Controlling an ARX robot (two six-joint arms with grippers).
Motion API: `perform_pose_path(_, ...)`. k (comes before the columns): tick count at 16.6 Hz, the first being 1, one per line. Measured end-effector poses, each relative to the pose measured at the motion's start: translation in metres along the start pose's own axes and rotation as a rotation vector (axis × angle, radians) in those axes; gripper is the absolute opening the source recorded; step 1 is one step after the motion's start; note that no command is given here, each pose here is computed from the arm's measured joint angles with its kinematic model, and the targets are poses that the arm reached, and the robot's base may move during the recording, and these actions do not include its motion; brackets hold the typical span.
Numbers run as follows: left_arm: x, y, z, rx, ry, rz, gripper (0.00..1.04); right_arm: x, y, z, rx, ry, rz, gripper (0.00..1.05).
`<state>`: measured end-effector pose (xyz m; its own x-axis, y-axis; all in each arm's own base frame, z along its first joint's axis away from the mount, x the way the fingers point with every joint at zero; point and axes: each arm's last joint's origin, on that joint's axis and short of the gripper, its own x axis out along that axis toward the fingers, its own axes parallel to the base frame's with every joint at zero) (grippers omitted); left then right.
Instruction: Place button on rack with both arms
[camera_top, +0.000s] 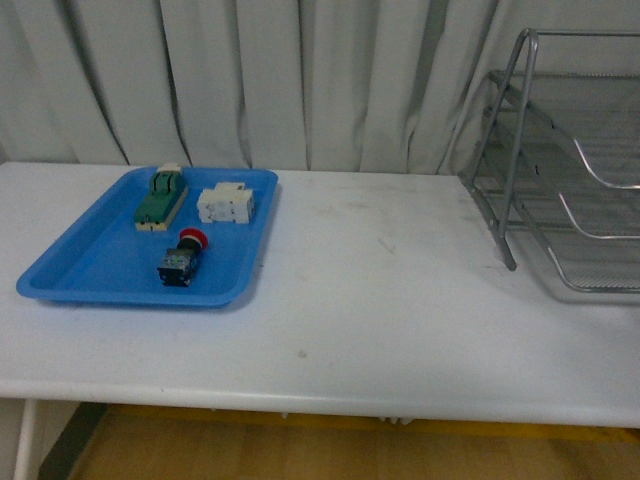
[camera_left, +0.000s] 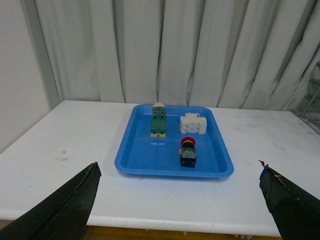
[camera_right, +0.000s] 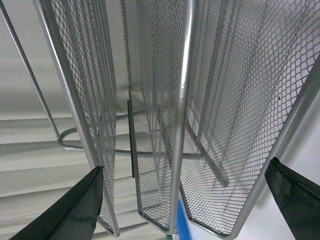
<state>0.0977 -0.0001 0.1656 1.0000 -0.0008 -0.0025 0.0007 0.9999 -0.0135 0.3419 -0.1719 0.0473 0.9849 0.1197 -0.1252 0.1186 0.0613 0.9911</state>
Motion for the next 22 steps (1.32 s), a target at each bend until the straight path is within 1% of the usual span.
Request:
perform_pose_path(8,0.0,0.0,0.0,0.0,0.0,0.0,0.98,0.006,-0.003,0.004,-0.046,-0.014,0.007,0.98)
perform_pose_path(15,0.0,0.0,0.0,0.0,0.0,0.0,0.98,0.023,0.008,0.005,-0.104,-0.015,0.049,0.98)
perform_pose_path(18,0.0,0.0,0.0,0.0,0.0,0.0,0.98,0.029,0.007,0.003,-0.111,-0.013,0.056,0.98)
perform_pose_path(19,0.0,0.0,0.0,0.0,0.0,0.0,0.98,0.03,0.007,0.003,-0.114,-0.013,0.06,0.93)
perform_pose_path(21,0.0,0.0,0.0,0.0,0.0,0.0,0.98,0.031,0.008,0.001,-0.117,-0.013,0.064,0.87)
perform_pose_path(22,0.0,0.0,0.0,0.0,0.0,0.0,0.98,0.031,0.007,0.001,-0.116,-0.012,0.064,0.9)
